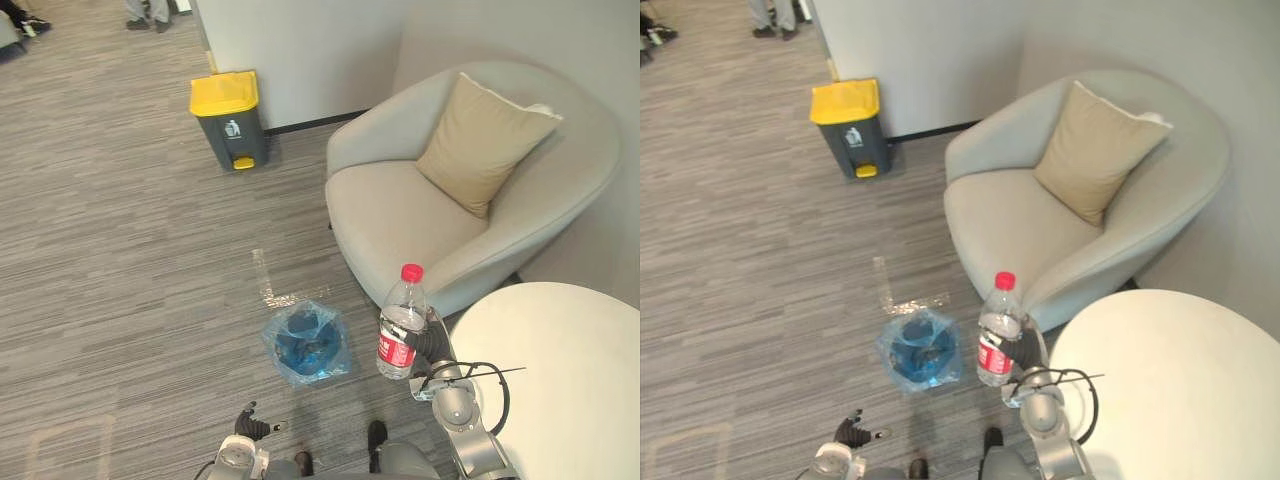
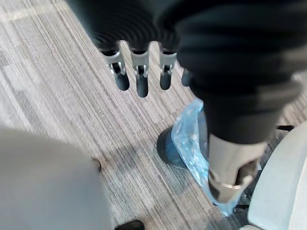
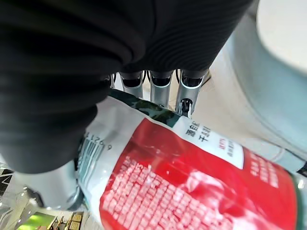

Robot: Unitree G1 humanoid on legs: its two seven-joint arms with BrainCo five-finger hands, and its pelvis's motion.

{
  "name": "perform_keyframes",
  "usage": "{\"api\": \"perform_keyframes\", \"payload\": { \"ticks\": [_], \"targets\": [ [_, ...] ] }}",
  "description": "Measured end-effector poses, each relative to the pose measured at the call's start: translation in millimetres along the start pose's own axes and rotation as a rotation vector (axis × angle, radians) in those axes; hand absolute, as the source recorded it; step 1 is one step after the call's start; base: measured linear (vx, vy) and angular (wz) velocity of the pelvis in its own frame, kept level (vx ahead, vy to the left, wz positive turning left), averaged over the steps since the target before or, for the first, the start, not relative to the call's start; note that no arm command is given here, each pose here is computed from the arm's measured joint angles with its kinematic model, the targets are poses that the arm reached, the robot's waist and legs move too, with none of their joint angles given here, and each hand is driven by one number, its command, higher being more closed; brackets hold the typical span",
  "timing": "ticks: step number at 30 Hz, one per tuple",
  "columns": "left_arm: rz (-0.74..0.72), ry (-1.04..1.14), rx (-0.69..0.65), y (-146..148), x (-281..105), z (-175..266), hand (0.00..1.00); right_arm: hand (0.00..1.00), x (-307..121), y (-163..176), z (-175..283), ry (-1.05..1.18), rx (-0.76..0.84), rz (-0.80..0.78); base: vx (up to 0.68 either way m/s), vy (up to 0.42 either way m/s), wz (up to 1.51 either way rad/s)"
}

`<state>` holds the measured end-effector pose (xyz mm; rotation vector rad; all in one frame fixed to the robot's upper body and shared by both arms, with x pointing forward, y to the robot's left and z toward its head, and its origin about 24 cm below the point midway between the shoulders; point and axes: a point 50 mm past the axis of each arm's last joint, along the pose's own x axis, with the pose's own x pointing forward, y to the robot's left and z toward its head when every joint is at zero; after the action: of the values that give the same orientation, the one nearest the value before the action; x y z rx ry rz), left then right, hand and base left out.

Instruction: Gather rubbish on tea table into small bin, then transfer packed bag to large trash can.

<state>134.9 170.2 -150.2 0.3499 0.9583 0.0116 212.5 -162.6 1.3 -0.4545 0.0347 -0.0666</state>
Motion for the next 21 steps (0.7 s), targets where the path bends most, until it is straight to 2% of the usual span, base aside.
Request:
{"api": "perform_keyframes", "payload": {
  "ticks": [7, 14, 18, 21],
  "targets": [
    [0.001, -0.001, 0.008, -1, 0, 2, 0.0, 1.0, -2, -9, -6, 0.027, -0.008, -0.066, 0.05, 0.033, 0.1],
    [0.011, -0.007, 0.073, 2, 0, 0, 0.0, 1.0, -7, 11, -19, 0.097, 0.01, 0.0, 0.04, 0.124, 0.07],
    [0.041, -0.002, 0.059, 7, 0, -2, 0.0, 1.0, -10, 17, -28, 0.139, 0.0, 0.022, 0.0, 0.026, 0.2],
    [0.087, 0.012, -0.007, 13, 1, -4, 0.0, 1.0, -4, 19, -34, 0.159, -0.017, 0.027, -0.05, -0.037, 0.15]
  ]
}}
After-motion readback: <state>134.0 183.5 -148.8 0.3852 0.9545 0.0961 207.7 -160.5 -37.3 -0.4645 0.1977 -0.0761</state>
